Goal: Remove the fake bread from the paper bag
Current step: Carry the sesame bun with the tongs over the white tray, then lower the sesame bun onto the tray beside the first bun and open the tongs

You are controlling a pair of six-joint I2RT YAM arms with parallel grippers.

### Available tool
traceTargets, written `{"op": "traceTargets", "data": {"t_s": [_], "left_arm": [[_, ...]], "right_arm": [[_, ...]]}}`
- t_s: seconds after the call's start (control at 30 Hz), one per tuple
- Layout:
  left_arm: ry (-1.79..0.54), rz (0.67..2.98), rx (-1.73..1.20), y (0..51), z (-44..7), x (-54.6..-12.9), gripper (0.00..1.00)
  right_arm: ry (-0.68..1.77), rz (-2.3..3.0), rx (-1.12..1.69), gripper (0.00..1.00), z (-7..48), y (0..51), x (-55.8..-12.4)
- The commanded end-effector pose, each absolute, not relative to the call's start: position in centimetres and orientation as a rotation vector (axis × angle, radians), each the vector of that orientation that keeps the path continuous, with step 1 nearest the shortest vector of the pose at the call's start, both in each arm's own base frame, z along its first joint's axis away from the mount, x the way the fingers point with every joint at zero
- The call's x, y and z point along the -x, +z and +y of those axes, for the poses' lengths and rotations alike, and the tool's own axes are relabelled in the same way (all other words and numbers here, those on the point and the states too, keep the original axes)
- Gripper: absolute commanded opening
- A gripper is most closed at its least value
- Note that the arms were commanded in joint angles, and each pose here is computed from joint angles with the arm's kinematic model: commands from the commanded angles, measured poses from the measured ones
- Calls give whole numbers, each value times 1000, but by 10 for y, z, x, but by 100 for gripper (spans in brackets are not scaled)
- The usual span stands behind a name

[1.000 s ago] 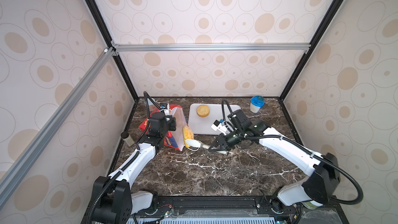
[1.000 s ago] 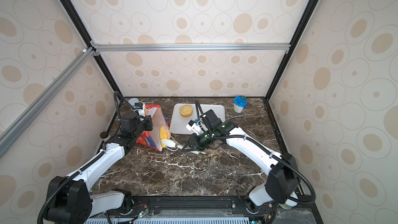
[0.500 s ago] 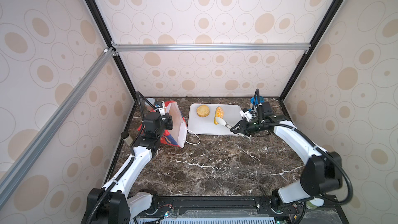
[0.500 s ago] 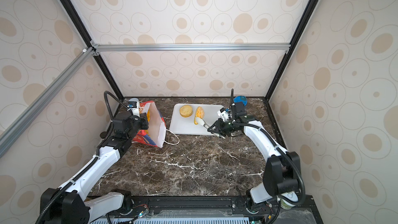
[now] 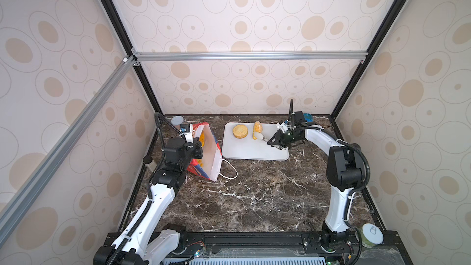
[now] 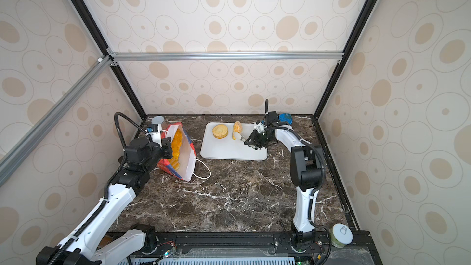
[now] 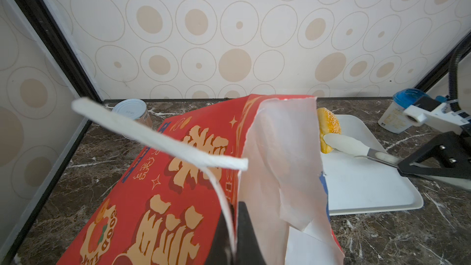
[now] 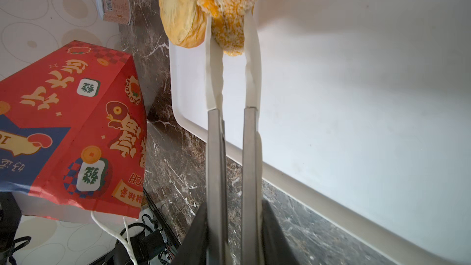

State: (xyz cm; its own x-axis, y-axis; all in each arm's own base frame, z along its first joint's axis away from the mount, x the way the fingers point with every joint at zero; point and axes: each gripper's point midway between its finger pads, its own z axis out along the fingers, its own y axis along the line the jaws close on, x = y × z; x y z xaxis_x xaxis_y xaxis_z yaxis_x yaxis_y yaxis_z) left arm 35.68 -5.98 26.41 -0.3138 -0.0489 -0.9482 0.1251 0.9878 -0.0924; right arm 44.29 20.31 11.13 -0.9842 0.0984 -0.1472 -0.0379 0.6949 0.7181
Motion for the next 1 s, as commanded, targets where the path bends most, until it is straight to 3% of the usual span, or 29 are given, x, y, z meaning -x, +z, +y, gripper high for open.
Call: {"op": "traceTargets", "data": {"t_s": [0.0,0.27,0.47,0.6,0.97], "left_arm": [[-159,1851,-79,274,-59,-356,0],[-174,1852,-90,270,-63,-361,0],[-186,1848,-94,270,-65,-362,0],[-195,1846,-96,271,-66,-361,0],[-262,1875,-214,271,-84,-356,0]], "right_arm": [[1248,2724,-26,0,216,115,-443],[1277,2773,-14,1,225,109,-437],[1324,2767,-25,26,228,115,-435],[1319,2766,-16,36,227,120,-431],[1324,2737,23,41,220,148,-400]]}}
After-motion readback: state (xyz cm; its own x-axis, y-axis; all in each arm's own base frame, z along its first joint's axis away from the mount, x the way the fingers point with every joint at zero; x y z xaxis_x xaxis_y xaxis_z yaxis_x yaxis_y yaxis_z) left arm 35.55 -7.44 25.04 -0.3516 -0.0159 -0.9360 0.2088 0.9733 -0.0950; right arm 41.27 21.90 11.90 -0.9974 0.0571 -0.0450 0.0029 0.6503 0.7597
